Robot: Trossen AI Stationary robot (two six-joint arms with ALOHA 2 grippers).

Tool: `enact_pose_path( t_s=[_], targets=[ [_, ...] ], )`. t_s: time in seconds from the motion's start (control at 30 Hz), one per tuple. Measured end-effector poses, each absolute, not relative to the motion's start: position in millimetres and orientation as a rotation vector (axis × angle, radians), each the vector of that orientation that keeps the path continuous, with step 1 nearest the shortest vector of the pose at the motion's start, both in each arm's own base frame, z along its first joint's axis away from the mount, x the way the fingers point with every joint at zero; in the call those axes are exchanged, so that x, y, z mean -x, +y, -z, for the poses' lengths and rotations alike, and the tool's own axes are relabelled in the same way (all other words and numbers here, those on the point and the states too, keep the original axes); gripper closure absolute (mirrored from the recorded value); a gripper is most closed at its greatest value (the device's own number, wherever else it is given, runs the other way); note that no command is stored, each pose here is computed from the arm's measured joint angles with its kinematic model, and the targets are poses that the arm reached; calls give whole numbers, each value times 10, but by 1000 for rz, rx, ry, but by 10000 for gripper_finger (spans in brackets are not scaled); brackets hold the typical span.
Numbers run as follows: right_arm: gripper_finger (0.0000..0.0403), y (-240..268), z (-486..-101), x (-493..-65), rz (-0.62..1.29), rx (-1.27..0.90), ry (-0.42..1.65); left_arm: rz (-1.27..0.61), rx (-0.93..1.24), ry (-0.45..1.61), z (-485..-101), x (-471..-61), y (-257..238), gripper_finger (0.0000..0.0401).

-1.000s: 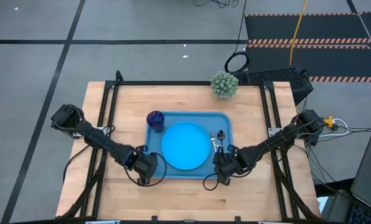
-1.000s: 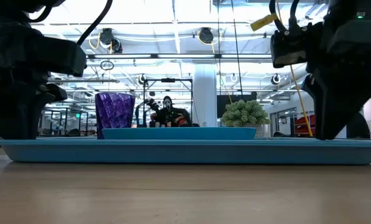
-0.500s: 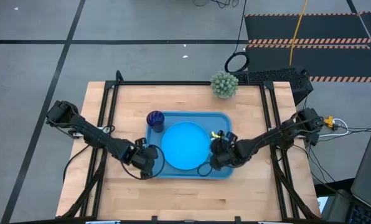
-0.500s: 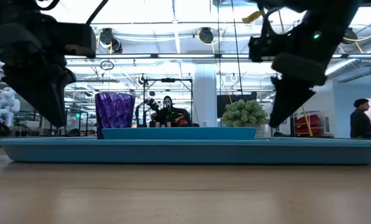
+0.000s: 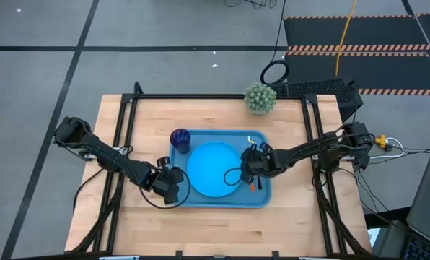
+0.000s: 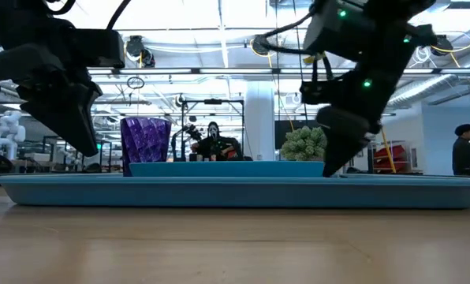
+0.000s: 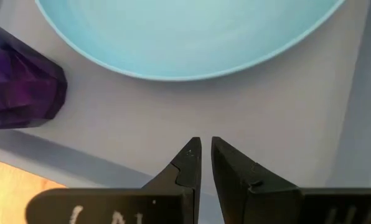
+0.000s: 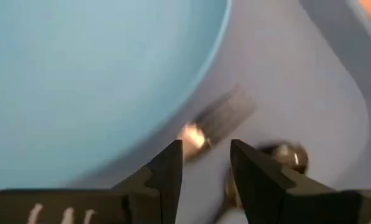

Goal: Pick and place plate/cup/fork/spoon on tray
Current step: Adjust the blue plate

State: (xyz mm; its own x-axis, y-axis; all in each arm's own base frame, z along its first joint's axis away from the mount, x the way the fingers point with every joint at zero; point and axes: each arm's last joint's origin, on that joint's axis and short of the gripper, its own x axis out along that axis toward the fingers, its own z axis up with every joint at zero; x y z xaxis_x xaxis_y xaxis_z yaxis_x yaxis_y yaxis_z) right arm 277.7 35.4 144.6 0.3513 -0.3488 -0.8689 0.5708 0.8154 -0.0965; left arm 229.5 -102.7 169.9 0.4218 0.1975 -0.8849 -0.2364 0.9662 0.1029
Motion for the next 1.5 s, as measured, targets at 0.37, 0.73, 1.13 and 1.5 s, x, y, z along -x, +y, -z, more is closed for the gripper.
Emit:
enact_pose_path(
  t_s=[0.37, 0.73, 1.13, 1.5],
  targets=[
    [273, 267, -1450, -2833, 557, -277, 1039, -278, 47, 1100, -1699, -2295, -1028, 359],
    [273, 388, -1477, -2894, 478, -341, 981, -272, 35, 1102, -1698, -2295, -1028, 359],
    [273, 467, -1477, -2861, 432, -309, 1015, -287, 8, 1093, -1700, -2305, -1001, 359],
    [273, 421, -1783, -2820, 451, -240, 867, -291, -122, 960, -1756, -2458, -912, 359]
  ],
)
